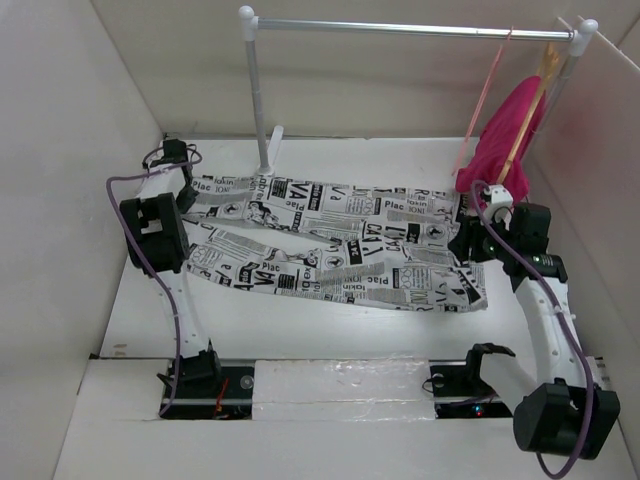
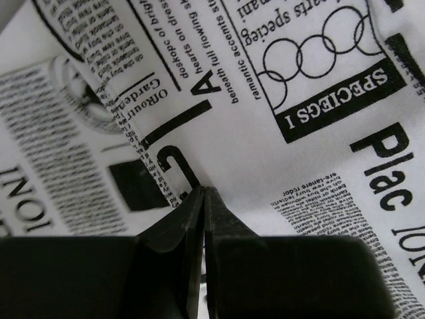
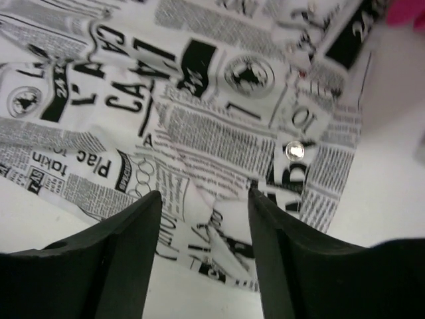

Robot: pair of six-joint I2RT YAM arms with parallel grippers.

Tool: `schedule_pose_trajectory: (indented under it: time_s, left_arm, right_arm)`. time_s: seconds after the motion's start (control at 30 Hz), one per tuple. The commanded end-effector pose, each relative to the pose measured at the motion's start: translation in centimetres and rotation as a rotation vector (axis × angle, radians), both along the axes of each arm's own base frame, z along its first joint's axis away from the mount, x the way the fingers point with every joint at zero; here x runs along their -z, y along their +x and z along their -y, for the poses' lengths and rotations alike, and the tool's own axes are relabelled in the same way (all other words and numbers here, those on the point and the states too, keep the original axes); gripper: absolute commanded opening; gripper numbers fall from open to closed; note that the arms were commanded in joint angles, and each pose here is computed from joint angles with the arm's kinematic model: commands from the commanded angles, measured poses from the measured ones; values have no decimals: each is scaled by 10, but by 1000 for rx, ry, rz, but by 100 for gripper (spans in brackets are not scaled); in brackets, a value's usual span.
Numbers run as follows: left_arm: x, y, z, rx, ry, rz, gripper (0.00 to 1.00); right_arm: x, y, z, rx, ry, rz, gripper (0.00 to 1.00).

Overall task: Place the trousers on the hanger
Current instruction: Fold the trousers

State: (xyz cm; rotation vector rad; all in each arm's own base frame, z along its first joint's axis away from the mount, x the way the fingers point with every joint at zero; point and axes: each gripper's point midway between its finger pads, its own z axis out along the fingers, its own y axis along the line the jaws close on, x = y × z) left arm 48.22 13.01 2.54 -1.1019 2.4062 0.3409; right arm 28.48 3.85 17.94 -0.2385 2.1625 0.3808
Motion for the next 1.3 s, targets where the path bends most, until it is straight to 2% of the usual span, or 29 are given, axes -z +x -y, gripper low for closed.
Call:
schedule_pose_trajectory:
  time_s: [0.0,0.07,0.13,0.17,0.23,0.27,0.33,0.37,0.4,0.47,0.57,0.6,0.7,0.73,0.77,0.83,0.87,0.97,1.0,1.17,1.2,1.23,1.27]
  left_arm:
    - [32,-82,-10,-22,44,-269,0]
    - [15,-82,-10,-25,52,-216,0]
    - [-2,-72,-3,-26,22,-112,1]
    - [-13,-66,7,-1,14,-83,5]
    - [-35,-50,21,33,3,7,16]
    - [-58,-41,29,53,6,78,29]
    - [-81,-29,57,119,-27,164,39]
    - [-108,-22,65,141,-29,256,49]
    - [-111,-24,80,173,-45,274,53]
    - [-137,-24,102,229,-89,369,56]
    - [-144,-38,127,263,-149,424,56]
    - [-131,-47,134,275,-170,410,56]
    - [-128,-64,142,284,-207,436,56]
    - [-128,-68,144,298,-218,441,55]
    - [-132,-73,146,310,-222,457,55]
    - [-129,-81,149,324,-235,450,54]
    - [-135,-84,155,350,-257,471,53]
    - [-137,-93,158,376,-263,473,51]
    - [-136,-97,159,384,-266,466,50]
    - [-140,-114,171,432,-316,504,47]
    - [-134,-119,172,435,-326,496,47]
    - [-133,-123,177,453,-326,496,47]
    - [-133,-123,177,452,-326,493,47]
  right_arm:
    - [20,-18,19,98,-42,-54,60]
    - [33,-24,26,155,-20,-85,70]
    - [76,-32,34,236,41,-157,75]
    - [73,-25,35,234,40,-131,76]
    - [99,-26,51,315,48,-180,81]
    - [98,-17,58,328,48,-159,85]
    - [109,-7,71,351,43,-200,89]
    - [112,-3,74,345,48,-214,91]
    - [120,-1,78,355,52,-244,92]
    - [121,6,88,399,59,-235,92]
    - [129,4,106,488,44,-263,92]
    - [131,1,111,516,37,-270,91]
    - [147,-7,117,573,61,-323,87]
    - [152,-8,120,584,68,-338,84]
    - [163,-12,116,571,103,-374,74]
    - [173,-20,124,593,147,-394,65]
    - [176,-23,123,591,182,-394,31]
    - [178,-43,136,644,213,-403,0]
    - [171,-47,141,660,207,-385,0]
    - [153,-83,150,726,144,-378,0]
    - [147,-83,150,728,132,-352,4]
    - [131,-75,146,717,131,-247,60]
    - [131,-74,146,717,131,-246,60]
